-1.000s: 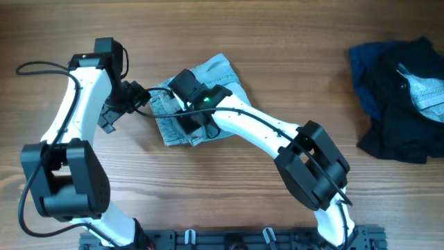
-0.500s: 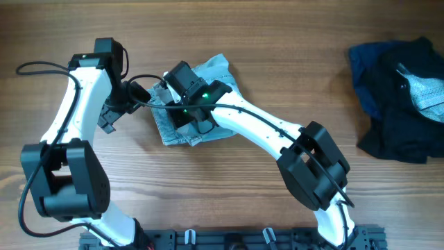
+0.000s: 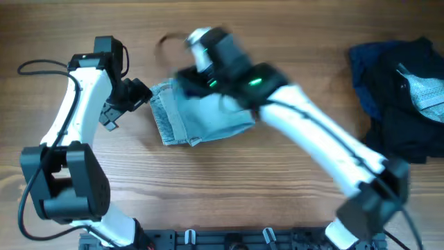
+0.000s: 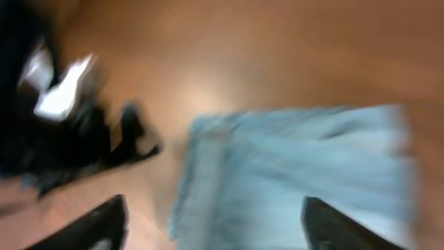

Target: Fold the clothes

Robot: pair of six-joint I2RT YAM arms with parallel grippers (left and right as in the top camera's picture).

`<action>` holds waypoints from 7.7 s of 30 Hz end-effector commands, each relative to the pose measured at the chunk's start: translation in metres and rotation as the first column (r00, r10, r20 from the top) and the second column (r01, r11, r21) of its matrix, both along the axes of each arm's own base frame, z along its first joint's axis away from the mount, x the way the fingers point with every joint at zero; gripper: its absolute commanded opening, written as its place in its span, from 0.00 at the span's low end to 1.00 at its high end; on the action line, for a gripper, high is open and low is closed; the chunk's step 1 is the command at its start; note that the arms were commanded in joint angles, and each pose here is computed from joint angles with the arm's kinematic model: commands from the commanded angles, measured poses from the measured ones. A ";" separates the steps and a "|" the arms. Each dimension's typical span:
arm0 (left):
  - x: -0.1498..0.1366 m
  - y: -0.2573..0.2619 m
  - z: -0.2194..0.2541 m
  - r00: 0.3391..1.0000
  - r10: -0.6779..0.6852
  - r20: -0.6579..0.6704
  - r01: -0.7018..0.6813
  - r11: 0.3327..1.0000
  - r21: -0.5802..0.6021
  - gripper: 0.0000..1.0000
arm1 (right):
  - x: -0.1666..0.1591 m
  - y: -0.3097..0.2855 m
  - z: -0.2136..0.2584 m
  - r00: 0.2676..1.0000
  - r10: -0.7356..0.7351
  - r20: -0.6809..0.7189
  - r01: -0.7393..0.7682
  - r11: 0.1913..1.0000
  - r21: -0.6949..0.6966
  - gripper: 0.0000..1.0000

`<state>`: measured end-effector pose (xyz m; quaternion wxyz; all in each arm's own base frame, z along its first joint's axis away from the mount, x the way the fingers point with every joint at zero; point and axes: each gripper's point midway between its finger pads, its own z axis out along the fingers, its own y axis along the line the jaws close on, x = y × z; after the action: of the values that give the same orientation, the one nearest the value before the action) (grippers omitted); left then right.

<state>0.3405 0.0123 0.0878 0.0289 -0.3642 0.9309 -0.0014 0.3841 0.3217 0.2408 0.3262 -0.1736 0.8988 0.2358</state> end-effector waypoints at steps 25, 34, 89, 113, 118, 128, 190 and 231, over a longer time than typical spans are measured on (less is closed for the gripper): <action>0.018 -0.154 -0.091 0.962 -0.270 -0.032 0.248 0.919 -0.308 0.04 | 0.029 -0.045 -0.166 0.941 -0.012 -0.339 -0.054 0.982 -0.184 0.04; 0.007 -0.120 -0.093 0.971 -0.205 -0.123 0.166 0.949 -0.269 0.04 | 0.043 -0.050 -0.205 0.952 -0.122 -0.282 0.026 0.946 -0.323 0.04; 0.043 -0.028 -0.022 0.992 -0.071 0.107 0.070 0.997 0.012 0.27 | -0.044 -0.088 -0.220 0.672 -0.044 -0.739 0.020 0.999 -0.041 0.08; -0.012 -0.163 -0.032 0.958 -0.287 -0.023 0.278 0.942 -0.187 0.24 | 0.057 -0.067 -0.144 0.934 -0.124 -0.336 0.141 0.990 0.026 0.04; -0.016 -0.162 -0.049 0.955 -0.286 -0.078 0.269 0.946 -0.183 0.11 | 0.046 -0.046 -0.171 0.920 -0.087 -0.382 0.101 0.995 0.016 0.04; -0.018 -0.156 -0.056 0.954 -0.282 -0.104 0.264 0.951 -0.159 0.08 | 0.029 -0.002 -0.206 0.884 -0.131 -0.448 0.151 0.989 0.009 0.04; -0.015 -0.020 -0.035 0.993 0.087 -0.075 -0.092 0.993 -0.073 0.56 | -0.034 0.002 -0.172 0.884 0.447 -0.136 -0.465 0.811 -0.356 0.48; -0.028 -0.004 -0.098 0.991 0.095 -0.095 -0.094 0.995 0.020 0.59 | -0.032 -0.003 -0.157 0.896 0.406 -0.178 -0.440 0.866 -0.238 0.53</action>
<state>0.3343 -0.0056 0.0147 0.0189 -0.4037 0.9143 -0.0252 0.3676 0.2938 0.0509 0.1734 -0.3698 0.9061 0.1099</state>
